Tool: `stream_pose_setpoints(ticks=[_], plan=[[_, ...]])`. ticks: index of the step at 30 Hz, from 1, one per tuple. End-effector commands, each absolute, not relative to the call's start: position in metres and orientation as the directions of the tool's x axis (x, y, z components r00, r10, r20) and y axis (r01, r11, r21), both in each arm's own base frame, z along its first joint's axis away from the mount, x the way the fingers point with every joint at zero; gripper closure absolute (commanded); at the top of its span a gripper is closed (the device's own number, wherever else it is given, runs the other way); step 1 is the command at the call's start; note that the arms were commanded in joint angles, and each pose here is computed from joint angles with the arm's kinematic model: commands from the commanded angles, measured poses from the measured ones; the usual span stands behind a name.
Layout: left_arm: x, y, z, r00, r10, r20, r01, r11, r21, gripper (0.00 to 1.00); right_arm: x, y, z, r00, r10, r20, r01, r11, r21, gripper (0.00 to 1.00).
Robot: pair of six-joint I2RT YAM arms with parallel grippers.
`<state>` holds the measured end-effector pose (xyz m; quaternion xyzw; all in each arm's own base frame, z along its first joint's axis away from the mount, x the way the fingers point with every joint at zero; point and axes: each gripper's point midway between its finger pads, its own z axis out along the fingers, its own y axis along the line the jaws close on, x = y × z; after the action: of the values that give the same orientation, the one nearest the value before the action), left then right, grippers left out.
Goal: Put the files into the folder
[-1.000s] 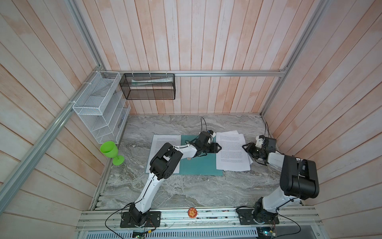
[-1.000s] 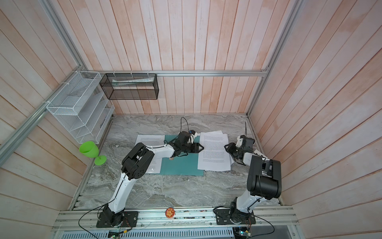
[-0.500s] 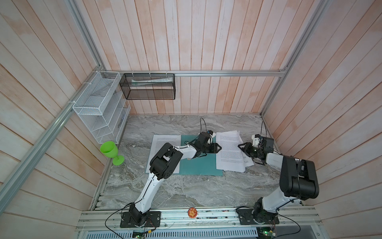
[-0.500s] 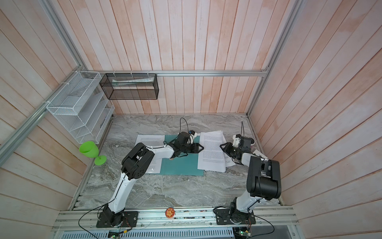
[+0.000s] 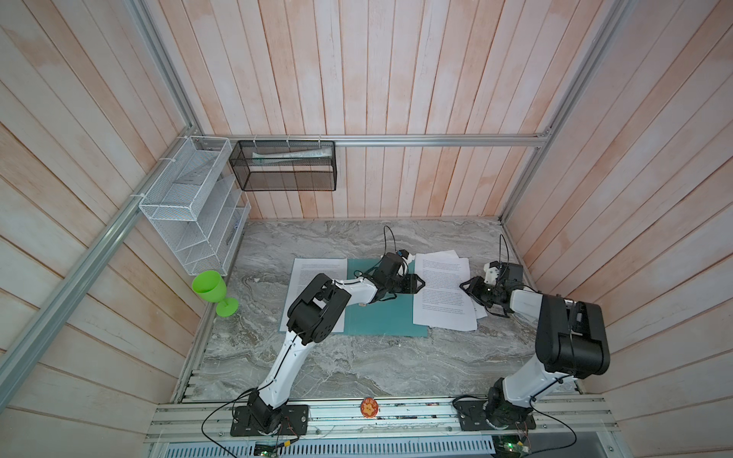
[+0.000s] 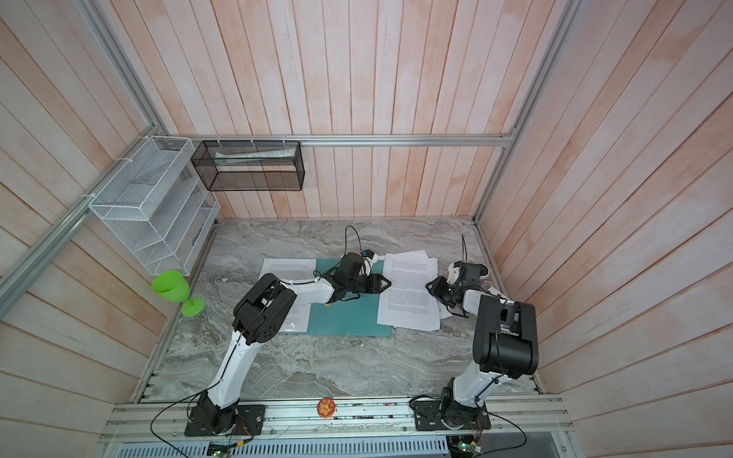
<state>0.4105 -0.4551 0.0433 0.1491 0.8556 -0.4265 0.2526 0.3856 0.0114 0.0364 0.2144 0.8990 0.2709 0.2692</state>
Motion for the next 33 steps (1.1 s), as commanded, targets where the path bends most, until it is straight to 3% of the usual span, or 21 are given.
stream_pose_setpoints(ticks=[1, 9, 12, 15, 25, 33], plan=[[0.403, -0.440, 0.013, -0.868, 0.059, -0.493, 0.412, 0.639, -0.650, 0.46, 0.385, 0.011, 0.026, -0.781, 0.521, -0.345, 0.254, 0.769, 0.587, 0.62], [0.405, -0.436, 0.011, -0.873, 0.046, -0.485, 0.398, 0.642, -0.655, 0.47, 0.384, 0.010, 0.025, -0.775, 0.535, -0.336, 0.247, 0.746, 0.619, 0.65], [0.405, -0.437, 0.011, -0.874, 0.050, -0.484, 0.400, 0.639, -0.657, 0.47, 0.387, 0.019, 0.027, -0.778, 0.541, -0.319, 0.208, 0.701, 0.682, 0.77], [0.408, -0.435, 0.015, -0.870, 0.048, -0.491, 0.404, 0.641, -0.652, 0.48, 0.387, 0.027, 0.034, -0.775, 0.552, -0.307, 0.173, 0.653, 0.738, 1.00], [0.429, -0.409, 0.096, -0.831, -0.038, -0.556, 0.433, 0.584, -0.687, 0.48, 0.388, 0.052, 0.103, -0.749, 0.577, -0.326, -0.007, 0.484, 0.875, 1.00], [0.424, -0.381, 0.188, -0.759, -0.134, -0.637, 0.486, 0.535, -0.691, 0.48, 0.381, 0.076, 0.188, -0.727, 0.608, -0.319, -0.230, 0.222, 0.948, 1.00]])
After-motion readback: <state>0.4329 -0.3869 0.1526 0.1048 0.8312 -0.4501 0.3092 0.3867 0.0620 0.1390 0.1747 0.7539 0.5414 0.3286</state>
